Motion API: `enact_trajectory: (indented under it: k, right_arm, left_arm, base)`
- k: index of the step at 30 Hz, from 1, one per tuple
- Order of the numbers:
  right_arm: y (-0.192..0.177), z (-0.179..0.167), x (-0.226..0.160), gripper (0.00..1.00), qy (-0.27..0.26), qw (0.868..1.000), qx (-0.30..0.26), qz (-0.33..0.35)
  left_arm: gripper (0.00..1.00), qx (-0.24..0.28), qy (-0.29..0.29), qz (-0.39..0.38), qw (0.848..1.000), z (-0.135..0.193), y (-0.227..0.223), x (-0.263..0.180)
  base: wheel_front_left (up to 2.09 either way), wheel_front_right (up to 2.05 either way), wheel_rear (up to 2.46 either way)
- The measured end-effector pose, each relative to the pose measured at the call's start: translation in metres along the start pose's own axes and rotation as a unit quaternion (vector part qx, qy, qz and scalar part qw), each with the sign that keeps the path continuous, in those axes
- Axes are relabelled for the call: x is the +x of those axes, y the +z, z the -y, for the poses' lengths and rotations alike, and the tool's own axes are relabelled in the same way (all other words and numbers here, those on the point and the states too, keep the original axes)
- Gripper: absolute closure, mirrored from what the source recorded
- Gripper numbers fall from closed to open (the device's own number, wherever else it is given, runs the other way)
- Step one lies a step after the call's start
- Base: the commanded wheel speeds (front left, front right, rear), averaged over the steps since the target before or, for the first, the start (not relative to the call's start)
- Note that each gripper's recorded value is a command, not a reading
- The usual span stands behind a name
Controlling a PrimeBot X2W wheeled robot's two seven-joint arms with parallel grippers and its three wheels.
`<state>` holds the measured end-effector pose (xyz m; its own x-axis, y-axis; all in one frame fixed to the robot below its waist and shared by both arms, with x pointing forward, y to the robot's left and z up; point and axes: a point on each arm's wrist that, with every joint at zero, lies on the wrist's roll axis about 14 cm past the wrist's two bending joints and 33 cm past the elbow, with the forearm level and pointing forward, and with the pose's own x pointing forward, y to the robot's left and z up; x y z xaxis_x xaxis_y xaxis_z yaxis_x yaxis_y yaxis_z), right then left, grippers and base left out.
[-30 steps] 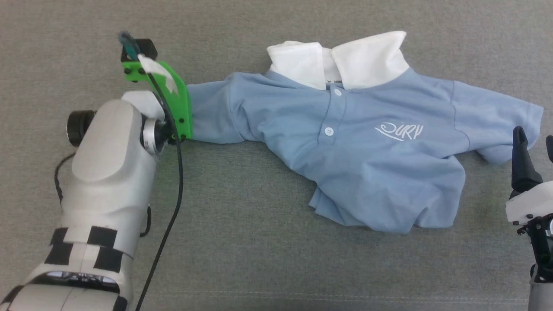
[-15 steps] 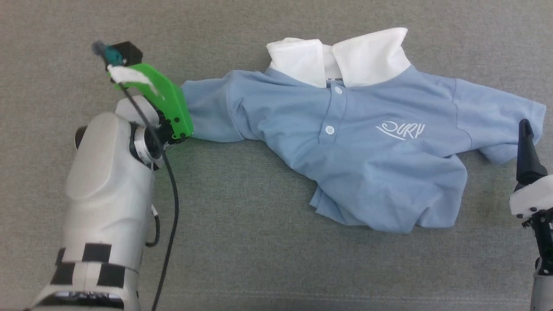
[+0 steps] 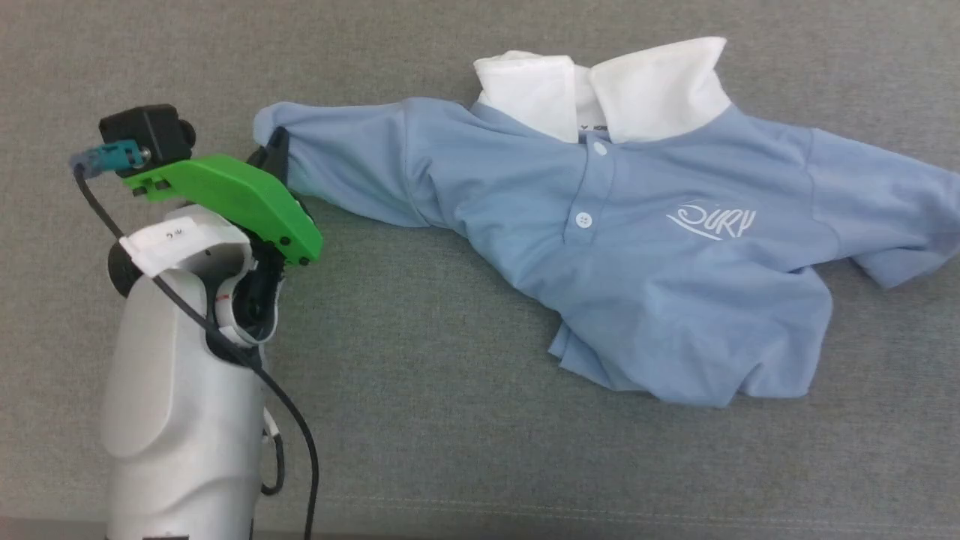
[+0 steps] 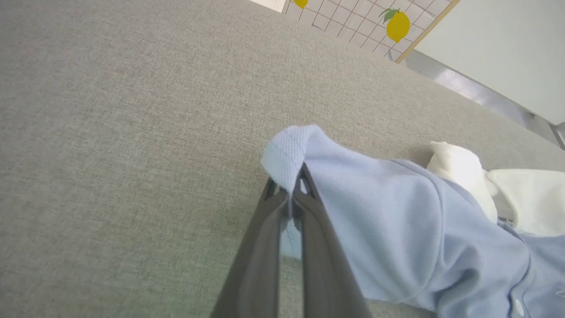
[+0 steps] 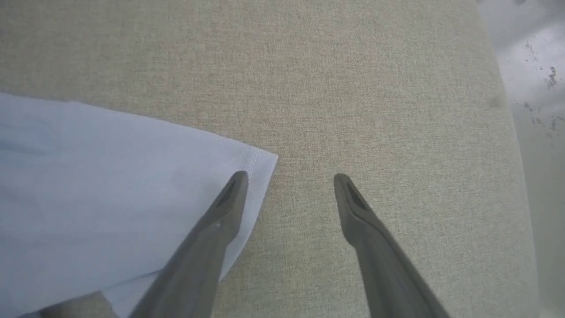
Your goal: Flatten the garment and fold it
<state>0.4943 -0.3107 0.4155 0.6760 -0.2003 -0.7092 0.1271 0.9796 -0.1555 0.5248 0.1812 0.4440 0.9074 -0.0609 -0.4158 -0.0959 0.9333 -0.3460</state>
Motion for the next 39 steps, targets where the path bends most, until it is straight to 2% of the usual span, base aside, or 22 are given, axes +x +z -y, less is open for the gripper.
enact_trajectory:
  k: [7,14,15,16,23,26,29,33,36,39]
  right_arm:
    - [-0.023,-0.024,0.029,0.0,0.015,0.996,-0.036,-0.084]
    - [-0.027,-0.036,0.042,0.0,0.025,0.991,-0.065,-0.117]
    - [-0.028,-0.037,0.042,0.64,0.028,0.99,-0.063,-0.123]
    - [-0.028,-0.037,0.042,1.0,0.03,0.99,-0.062,-0.124]
    - [-0.012,-0.044,0.031,1.0,0.052,0.994,-0.039,-0.087]
    - [0.01,-0.053,0.019,1.0,0.074,0.997,-0.017,-0.032]
    - [0.058,-0.064,-0.005,1.0,0.1,0.993,0.003,0.056]
    - [0.123,-0.076,-0.054,1.0,0.149,0.973,0.043,0.171]
    - [0.167,-0.081,-0.103,1.0,0.186,0.949,0.067,0.246]
    - [0.201,-0.076,-0.149,1.0,0.2,0.928,0.075,0.306]
  left_arm:
    - [1.0,-0.005,0.008,-0.015,1.0,-0.008,-0.016,-0.001]
    - [1.0,-0.007,0.02,-0.03,0.999,-0.018,-0.028,0.001]
    - [1.0,-0.007,0.021,-0.03,0.999,-0.019,-0.028,0.001]
    - [1.0,-0.008,0.021,-0.031,0.999,-0.019,-0.029,0.001]
    - [1.0,-0.015,0.016,-0.025,0.999,-0.015,-0.024,-0.003]
    - [1.0,-0.024,0.007,-0.011,1.0,-0.01,-0.015,-0.008]
    - [1.0,-0.026,-0.017,0.025,0.999,0.004,0.012,-0.013]
    - [1.0,-0.024,-0.053,0.086,0.995,0.027,0.063,-0.024]
    - [1.0,-0.018,-0.079,0.146,0.986,0.047,0.113,-0.042]
    - [1.0,-0.005,-0.103,0.206,0.973,0.067,0.162,-0.066]
  base:
    - [0.0,0.0,0.0]
    - [0.0,0.0,0.0]
    - [0.0,0.0,0.0]
    - [0.0,0.0,0.0]
    - [0.0,0.0,0.0]
    - [0.0,0.0,0.0]
    - [0.0,0.0,0.0]
    - [0.0,0.0,0.0]
    - [0.0,0.0,0.0]
    - [0.0,0.0,0.0]
